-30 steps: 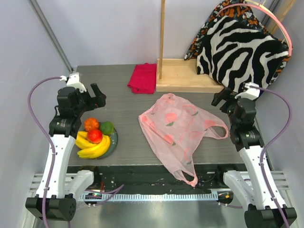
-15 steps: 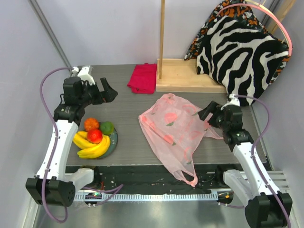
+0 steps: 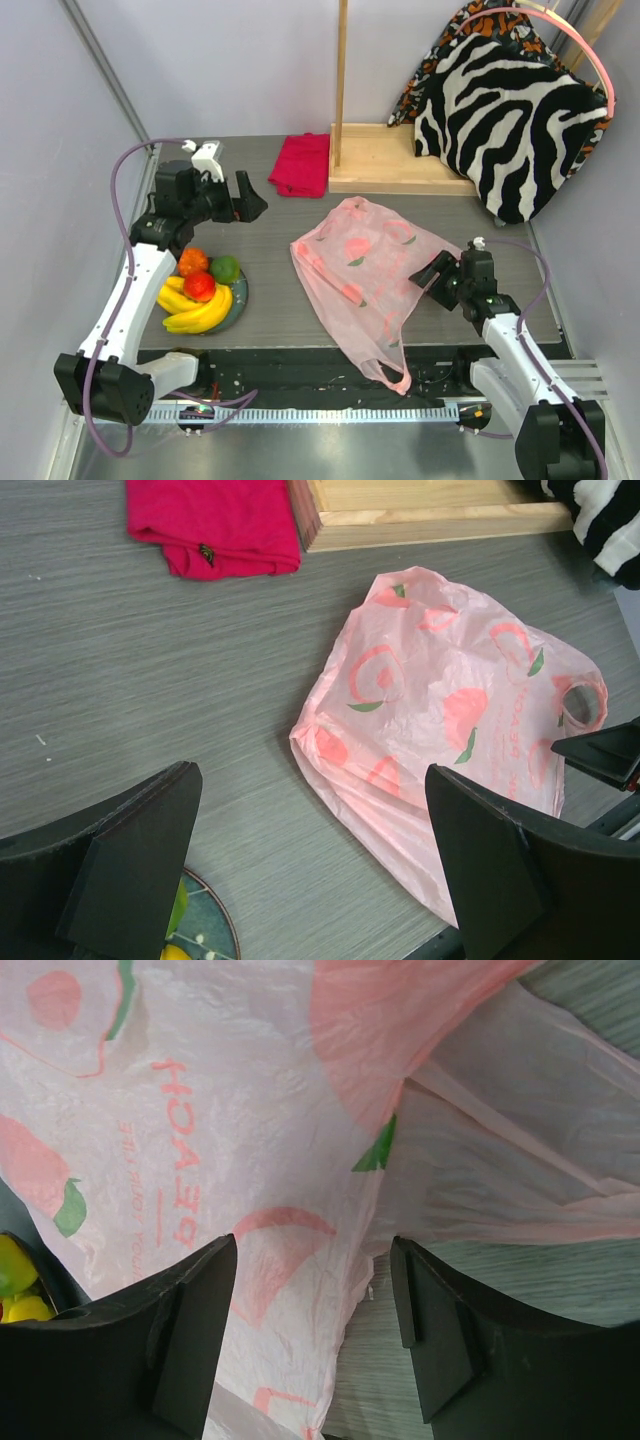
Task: Place the fruits into the plastic bag
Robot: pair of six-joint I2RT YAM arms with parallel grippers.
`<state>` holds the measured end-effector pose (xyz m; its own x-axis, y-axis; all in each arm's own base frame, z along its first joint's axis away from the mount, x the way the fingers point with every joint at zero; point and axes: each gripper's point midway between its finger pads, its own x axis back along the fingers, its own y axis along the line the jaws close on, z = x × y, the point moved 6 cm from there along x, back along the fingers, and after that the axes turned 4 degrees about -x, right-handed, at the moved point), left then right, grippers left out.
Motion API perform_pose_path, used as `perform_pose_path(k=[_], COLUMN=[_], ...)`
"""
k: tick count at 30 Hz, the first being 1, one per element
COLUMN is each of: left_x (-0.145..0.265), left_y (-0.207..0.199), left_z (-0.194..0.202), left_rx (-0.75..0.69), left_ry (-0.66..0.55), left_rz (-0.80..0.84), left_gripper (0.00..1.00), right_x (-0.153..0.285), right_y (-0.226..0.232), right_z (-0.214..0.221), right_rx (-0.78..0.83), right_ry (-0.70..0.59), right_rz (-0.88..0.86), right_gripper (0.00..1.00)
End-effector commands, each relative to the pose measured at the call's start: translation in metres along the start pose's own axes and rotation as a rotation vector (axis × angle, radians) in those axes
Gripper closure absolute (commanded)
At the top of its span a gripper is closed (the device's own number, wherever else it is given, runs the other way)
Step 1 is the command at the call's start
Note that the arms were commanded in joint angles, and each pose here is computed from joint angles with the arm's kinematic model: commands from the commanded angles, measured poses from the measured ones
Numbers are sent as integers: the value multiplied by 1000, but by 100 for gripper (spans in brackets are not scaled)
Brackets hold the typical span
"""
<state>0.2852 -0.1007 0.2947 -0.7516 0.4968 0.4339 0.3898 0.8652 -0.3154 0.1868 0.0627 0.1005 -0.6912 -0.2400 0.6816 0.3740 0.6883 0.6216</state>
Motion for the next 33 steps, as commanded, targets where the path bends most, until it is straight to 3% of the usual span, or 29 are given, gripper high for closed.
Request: perform_pose_path(k=[1, 16, 19, 25, 33], left_x=[5, 4, 4, -4, -14], left_y=[-4, -6, -9, -20, -73], left_z=[-9, -6, -6, -2, 11], left_rx=[-42, -35, -31, -13, -159], left_ry=[-49, -34, -41, -12, 20], left_rz=[26, 44, 73, 173, 300], left_gripper=[0, 0, 0, 0, 2], right_x=[4, -5, -11, -8, 29], right_y=[1, -12, 0, 28, 110], right_z=[0, 5, 1, -6, -33], right_rx=[-55, -112, -87, -47, 51], right_ry=[-21, -70, -94, -90, -205], right_rz=[3, 16, -113, -295, -473], right_gripper=[31, 42, 49, 98, 99])
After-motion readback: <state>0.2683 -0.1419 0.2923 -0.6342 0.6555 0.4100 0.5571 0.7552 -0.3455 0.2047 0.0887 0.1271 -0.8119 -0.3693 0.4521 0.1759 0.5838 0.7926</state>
